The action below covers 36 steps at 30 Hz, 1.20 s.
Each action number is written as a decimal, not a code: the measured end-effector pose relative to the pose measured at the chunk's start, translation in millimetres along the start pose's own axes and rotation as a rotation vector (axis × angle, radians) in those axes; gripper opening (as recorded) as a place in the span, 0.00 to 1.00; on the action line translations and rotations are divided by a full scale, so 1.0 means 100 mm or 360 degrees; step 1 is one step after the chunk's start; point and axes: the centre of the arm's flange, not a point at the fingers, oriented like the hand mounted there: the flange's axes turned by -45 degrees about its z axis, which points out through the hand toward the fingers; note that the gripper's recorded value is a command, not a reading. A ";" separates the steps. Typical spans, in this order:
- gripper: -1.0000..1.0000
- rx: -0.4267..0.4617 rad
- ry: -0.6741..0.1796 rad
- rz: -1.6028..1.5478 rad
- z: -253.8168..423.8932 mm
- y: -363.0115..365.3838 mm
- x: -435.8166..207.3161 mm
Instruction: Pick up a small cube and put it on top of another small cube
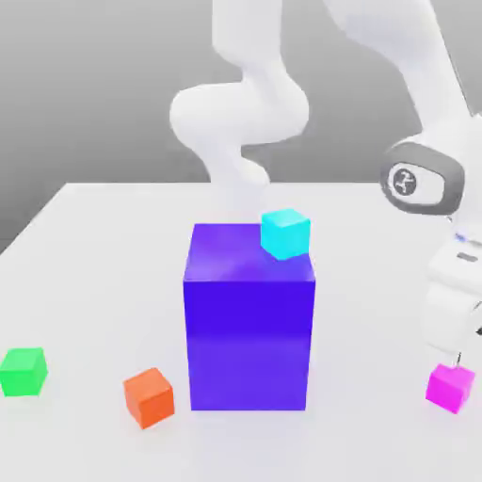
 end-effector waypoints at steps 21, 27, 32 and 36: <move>0.00 -0.0022 -0.0032 0.0338 -0.16 1.25 -0.35; 0.00 -0.0034 -0.0049 0.0747 -0.27 2.54 -1.18; 0.00 -0.0029 -0.0052 0.1083 -0.38 3.32 -2.13; 0.00 -0.0020 -0.0045 0.1393 -0.48 3.78 -3.14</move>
